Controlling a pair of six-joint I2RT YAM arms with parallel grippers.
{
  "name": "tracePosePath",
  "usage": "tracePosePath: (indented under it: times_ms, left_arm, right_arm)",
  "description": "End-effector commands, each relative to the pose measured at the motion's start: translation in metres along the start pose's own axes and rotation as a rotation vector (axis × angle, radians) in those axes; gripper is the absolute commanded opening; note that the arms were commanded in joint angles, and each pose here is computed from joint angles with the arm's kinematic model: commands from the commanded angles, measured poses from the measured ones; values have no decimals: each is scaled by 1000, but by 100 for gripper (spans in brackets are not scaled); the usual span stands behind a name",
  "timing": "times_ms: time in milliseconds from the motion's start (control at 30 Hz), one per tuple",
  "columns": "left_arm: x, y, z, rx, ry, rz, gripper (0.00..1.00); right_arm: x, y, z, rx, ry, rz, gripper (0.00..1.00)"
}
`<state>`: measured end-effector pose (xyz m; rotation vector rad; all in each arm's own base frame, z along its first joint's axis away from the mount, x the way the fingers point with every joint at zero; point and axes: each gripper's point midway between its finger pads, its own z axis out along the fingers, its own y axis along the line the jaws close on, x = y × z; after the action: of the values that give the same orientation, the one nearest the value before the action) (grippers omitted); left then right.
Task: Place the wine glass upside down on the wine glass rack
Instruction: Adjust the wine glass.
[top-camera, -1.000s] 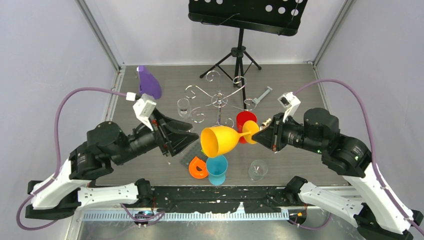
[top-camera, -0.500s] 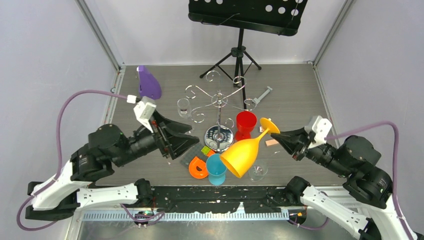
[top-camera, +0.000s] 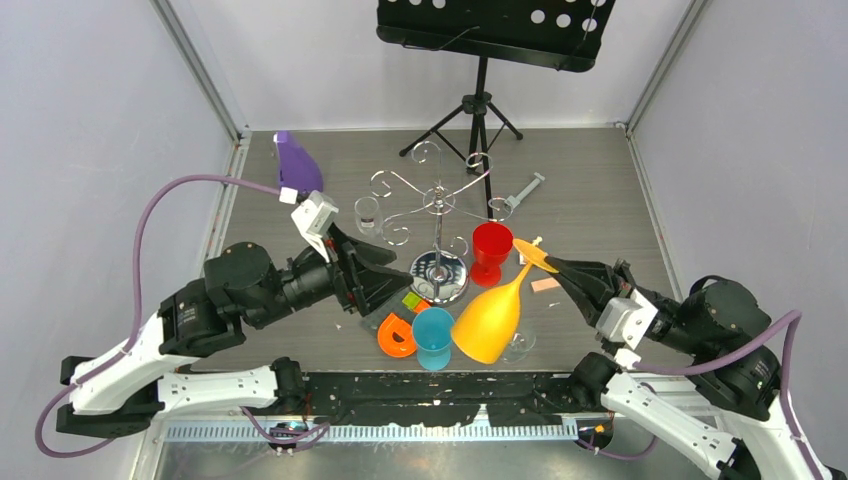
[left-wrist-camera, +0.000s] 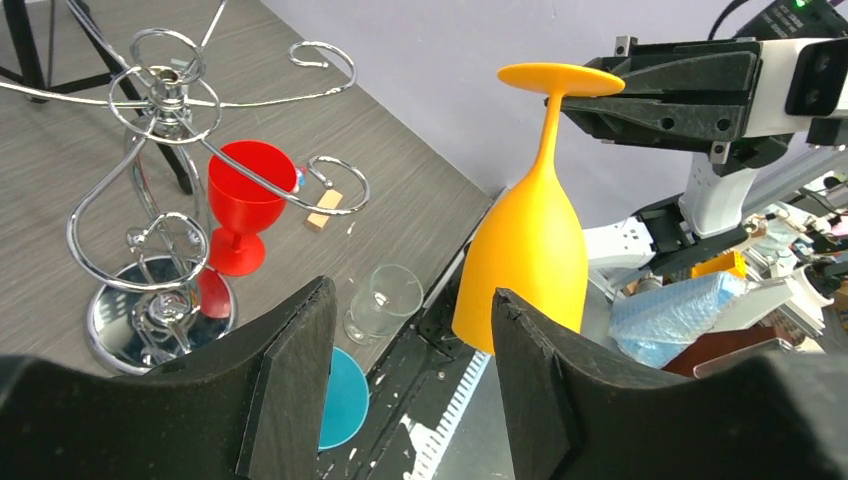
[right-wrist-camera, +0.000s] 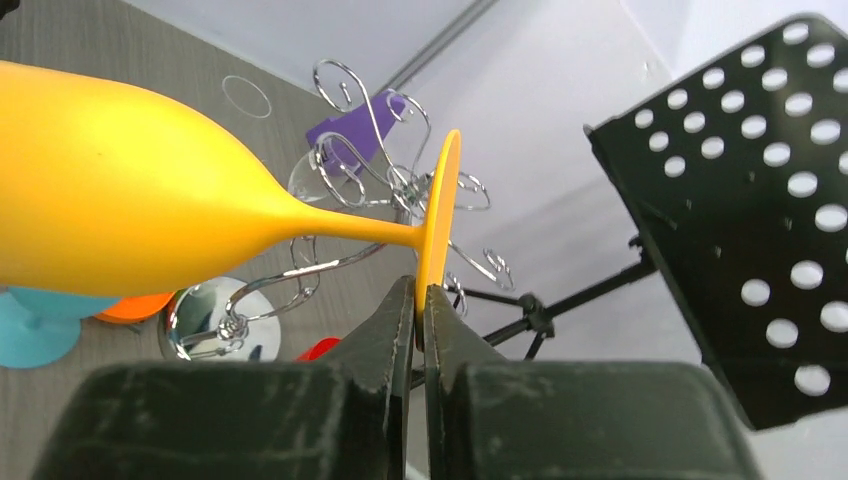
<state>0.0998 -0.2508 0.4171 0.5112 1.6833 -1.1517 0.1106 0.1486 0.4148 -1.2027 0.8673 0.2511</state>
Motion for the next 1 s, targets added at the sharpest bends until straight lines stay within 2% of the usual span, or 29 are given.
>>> tracePosePath:
  times_ms: [0, 67, 300, 533, 833, 967]
  left_arm:
    - [-13, -18, 7, 78, -40, 0, 58]
    - [-11, -23, 15, 99, -33, 16, 57]
    - [-8, -42, 37, 181, -4, 64, 62]
    - [-1, -58, 47, 264, 15, 52, 64]
    - [2, -65, 53, 298, 18, 24, 64]
    - [10, -66, 58, 304, 46, 12, 60]
  right_arm:
    - [-28, -3, 13, -78, -122, -183, 9]
    - [-38, 1, 18, -110, -178, -186, 6]
    - [-60, 3, 45, -173, -316, -162, 5]
    - [-70, -4, 68, -190, -370, -99, 5]
    - [-71, 7, 83, -236, -396, -103, 5]
    - [-72, 8, 89, -227, -395, -98, 5]
